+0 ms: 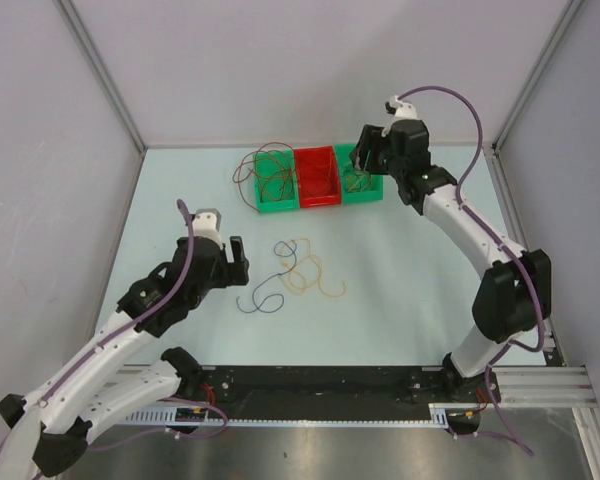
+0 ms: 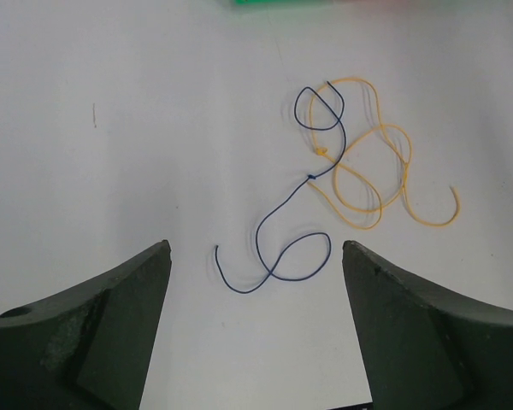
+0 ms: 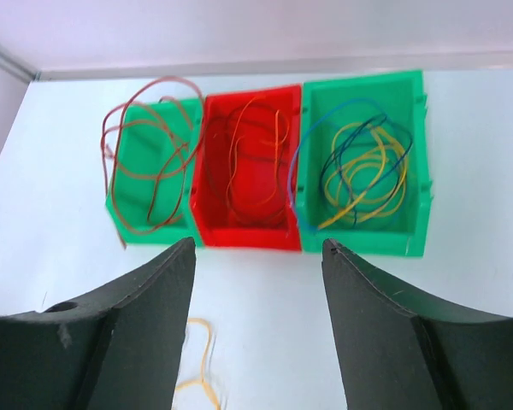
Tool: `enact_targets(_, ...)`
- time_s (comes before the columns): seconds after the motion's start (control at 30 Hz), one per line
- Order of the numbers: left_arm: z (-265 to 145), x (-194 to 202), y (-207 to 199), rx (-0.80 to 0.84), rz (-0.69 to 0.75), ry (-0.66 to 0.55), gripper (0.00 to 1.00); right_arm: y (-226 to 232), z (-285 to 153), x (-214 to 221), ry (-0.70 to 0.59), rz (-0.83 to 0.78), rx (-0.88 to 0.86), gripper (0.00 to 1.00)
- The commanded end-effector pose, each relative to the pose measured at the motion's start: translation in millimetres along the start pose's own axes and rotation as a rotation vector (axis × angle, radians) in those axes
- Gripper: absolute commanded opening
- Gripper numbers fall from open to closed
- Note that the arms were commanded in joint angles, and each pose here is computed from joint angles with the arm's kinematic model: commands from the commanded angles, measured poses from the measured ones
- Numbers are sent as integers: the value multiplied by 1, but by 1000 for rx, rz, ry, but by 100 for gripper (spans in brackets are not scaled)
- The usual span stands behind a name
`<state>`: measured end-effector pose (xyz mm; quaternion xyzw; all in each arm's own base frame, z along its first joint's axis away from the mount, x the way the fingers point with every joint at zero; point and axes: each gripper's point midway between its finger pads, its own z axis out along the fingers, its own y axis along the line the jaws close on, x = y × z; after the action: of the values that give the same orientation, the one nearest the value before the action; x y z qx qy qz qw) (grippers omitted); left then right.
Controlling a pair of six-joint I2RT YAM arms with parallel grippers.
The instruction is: Untangle the cables
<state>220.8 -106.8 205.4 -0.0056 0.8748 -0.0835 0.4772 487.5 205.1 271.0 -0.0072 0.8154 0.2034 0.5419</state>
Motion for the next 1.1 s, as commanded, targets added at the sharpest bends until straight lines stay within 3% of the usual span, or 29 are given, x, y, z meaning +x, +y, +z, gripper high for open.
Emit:
enact_targets(0.0,7,10,-14,49,-45,51,85,12,-26,14,5,6,-6,66)
enact_targets(0.27,38,26,-30,36,-102,107,75,39,-39,63,110,-40,-71,65)
enact_targets(0.67,110,80,-52,21,23,208,69,37,-63,122,234,-59,-106,65)
enact_targets(1.07,142,102,-50,-43,100,259,59,28,-79,133,243,-34,-105,66)
